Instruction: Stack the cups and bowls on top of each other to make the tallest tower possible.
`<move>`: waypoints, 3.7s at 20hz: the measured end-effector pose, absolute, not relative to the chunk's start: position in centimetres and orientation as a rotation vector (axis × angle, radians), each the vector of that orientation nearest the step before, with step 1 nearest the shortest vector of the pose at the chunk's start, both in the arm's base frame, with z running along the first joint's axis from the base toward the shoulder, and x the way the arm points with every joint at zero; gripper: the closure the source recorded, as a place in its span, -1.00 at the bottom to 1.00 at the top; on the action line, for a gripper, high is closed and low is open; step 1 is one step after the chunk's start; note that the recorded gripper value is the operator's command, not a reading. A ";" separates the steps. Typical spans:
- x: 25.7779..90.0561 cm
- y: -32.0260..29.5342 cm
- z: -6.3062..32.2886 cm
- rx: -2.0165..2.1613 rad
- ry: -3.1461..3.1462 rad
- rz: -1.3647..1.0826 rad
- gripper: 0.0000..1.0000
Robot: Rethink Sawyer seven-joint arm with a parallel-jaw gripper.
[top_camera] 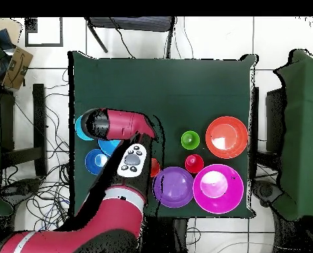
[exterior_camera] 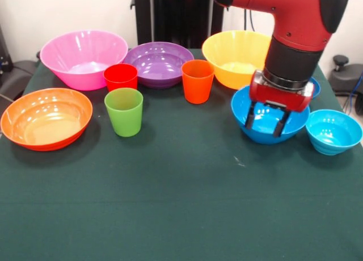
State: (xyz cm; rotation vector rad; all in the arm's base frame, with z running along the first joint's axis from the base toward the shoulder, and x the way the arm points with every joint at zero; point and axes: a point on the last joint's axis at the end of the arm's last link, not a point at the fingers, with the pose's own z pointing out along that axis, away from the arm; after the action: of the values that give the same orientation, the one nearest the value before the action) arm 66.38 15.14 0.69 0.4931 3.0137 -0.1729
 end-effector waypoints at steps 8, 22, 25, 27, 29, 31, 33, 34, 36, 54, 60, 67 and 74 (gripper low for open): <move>66.3 14.1 0.6 0.534 3.005 -0.200 -1.00; 65.9 14.0 1.3 0.566 3.015 -0.189 -1.00; 66.0 14.0 2.1 0.578 3.031 -0.184 -1.00; 66.1 13.9 3.3 0.592 3.049 -0.175 -1.00; 66.2 13.8 4.1 0.597 3.056 -0.167 -1.00; 66.5 13.4 5.4 0.589 3.048 -0.154 -1.00; 66.6 13.3 5.7 0.581 3.044 -0.153 -1.00; 66.7 13.2 5.9 0.573 3.043 -0.154 -1.00; 66.5 13.0 6.0 0.541 3.046 -0.165 -1.00; 61.1 13.3 0.3 0.337 3.204 -0.163 -1.00; 59.5 12.4 -0.9 0.277 3.245 -0.152 -1.00; 57.6 11.9 -2.6 0.188 3.276 -0.125 -1.00; 56.7 12.5 -3.6 0.112 3.285 -0.072 -1.00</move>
State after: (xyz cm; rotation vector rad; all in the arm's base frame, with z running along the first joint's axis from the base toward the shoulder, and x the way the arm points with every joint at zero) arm 56.67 12.48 -3.59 0.1118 3.2852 -0.0719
